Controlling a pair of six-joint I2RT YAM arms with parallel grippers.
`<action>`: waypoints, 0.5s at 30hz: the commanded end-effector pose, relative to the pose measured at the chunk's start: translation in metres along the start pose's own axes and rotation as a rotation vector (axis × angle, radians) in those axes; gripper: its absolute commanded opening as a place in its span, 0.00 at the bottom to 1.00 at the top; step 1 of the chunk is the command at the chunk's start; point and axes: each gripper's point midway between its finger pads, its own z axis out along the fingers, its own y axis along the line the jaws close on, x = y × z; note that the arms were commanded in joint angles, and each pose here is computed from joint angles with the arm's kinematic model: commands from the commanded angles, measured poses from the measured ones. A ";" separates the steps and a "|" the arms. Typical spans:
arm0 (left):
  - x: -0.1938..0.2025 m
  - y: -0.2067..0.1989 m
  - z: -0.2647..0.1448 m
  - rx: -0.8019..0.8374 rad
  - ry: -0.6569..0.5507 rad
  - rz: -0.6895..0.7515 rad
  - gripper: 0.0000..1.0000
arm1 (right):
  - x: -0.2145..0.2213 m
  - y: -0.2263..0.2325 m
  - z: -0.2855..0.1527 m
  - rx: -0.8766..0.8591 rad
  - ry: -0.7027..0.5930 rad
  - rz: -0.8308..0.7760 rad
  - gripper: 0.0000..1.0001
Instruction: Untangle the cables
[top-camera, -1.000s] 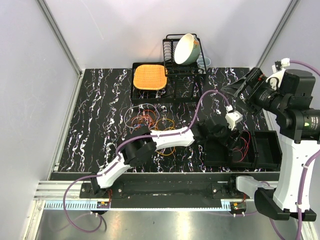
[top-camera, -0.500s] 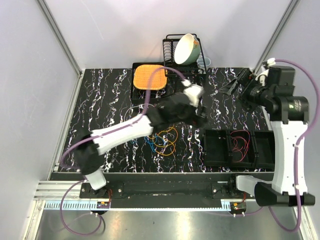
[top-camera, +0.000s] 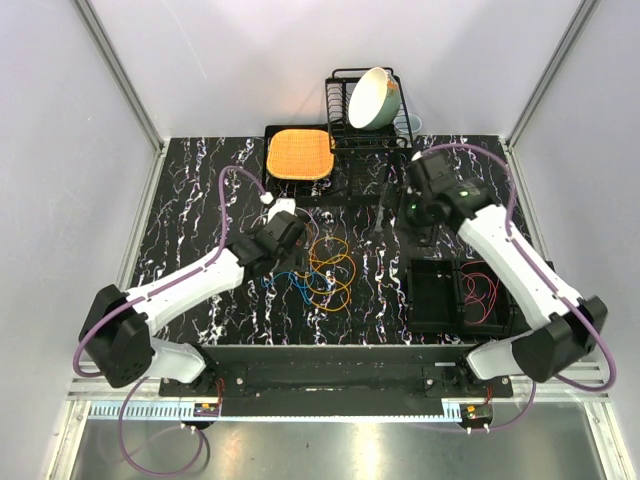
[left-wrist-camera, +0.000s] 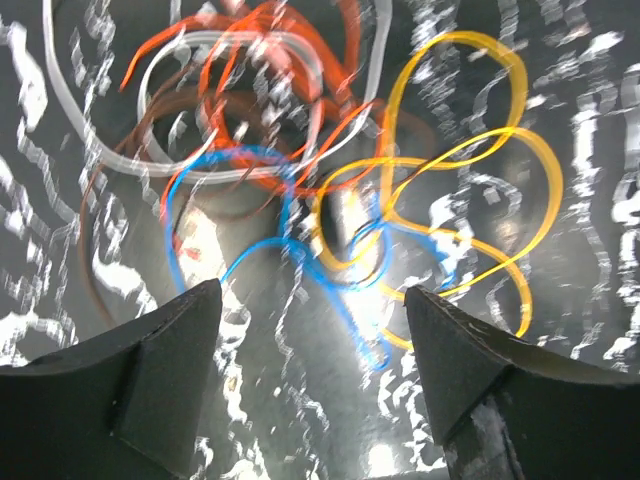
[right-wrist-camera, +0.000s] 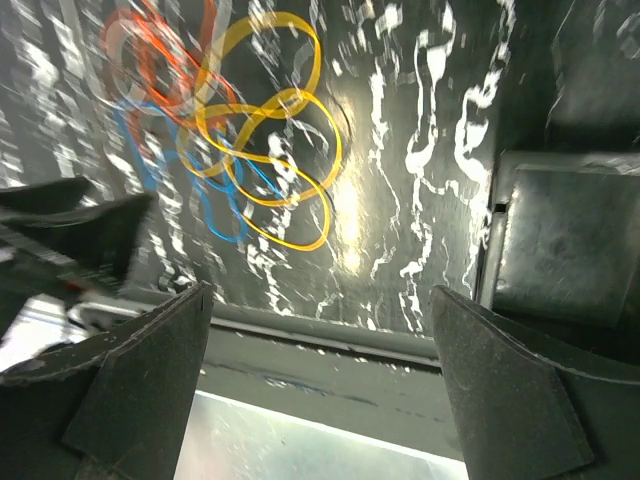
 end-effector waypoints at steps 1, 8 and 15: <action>0.014 0.012 0.000 -0.059 0.009 -0.103 0.75 | 0.006 0.000 0.025 0.004 0.005 0.004 0.95; 0.040 0.004 0.021 -0.054 0.092 -0.158 0.73 | 0.014 -0.005 0.032 -0.010 0.014 -0.030 0.96; 0.060 -0.011 0.043 -0.033 0.163 -0.203 0.70 | 0.023 -0.007 0.039 -0.023 0.035 -0.046 0.97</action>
